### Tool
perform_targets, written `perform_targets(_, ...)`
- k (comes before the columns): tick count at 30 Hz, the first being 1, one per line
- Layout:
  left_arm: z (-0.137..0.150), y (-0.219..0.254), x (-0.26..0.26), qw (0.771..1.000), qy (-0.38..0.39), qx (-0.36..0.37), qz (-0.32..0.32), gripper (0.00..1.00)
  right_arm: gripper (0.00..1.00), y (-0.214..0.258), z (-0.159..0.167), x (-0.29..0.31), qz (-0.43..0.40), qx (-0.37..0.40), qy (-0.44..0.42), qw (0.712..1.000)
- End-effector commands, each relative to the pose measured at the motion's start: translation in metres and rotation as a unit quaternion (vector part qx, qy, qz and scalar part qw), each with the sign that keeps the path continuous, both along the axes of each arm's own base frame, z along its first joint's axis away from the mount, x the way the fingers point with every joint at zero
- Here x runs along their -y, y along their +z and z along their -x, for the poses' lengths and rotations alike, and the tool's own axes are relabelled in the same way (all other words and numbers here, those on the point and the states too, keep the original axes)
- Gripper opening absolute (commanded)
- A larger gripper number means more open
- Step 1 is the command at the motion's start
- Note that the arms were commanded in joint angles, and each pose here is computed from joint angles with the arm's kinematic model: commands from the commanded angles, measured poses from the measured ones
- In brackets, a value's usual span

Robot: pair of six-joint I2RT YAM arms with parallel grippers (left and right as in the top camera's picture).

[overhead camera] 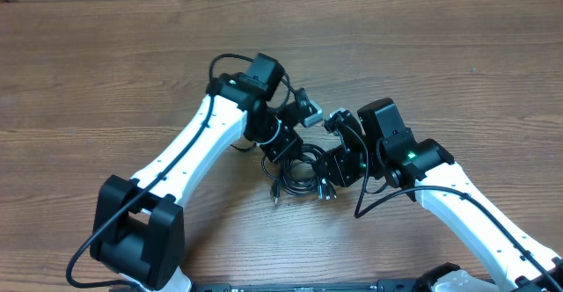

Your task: Untangle cables

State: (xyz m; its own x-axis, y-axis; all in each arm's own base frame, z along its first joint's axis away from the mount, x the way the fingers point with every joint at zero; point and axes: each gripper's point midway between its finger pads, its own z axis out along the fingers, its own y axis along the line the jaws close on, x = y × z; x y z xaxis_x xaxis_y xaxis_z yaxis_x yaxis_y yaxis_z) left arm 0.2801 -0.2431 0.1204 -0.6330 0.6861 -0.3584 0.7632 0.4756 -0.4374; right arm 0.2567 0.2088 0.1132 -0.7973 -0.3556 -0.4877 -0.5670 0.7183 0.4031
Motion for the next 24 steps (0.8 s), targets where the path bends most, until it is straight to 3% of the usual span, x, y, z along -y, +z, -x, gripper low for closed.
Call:
perform_targets(1,-0.006,0.030,0.010,0.995,0.048,-0.042,0.076,0.04,0.39,0.013,-0.006,-0.009,-0.020,0.023,0.014,0.999)
perform_targets(11,0.002,0.063,0.021,0.975,0.058,-0.116,0.181,0.04,0.38,0.041,-0.018,-0.015,-0.042,0.070,0.016,0.997)
perform_targets(20,0.007,0.077,0.028,0.964,0.045,-0.136,0.222,0.04,0.36,0.047,-0.012,-0.021,-0.063,0.064,0.030,0.996)
perform_targets(22,0.008,0.079,0.029,0.963,0.042,-0.137,0.229,0.04,0.33,0.047,-0.012,-0.021,-0.063,0.063,0.030,0.996)
perform_targets(24,0.006,0.079,0.029,0.964,0.043,-0.133,0.228,0.04,0.23,0.047,-0.012,-0.021,-0.063,0.063,0.030,0.996)
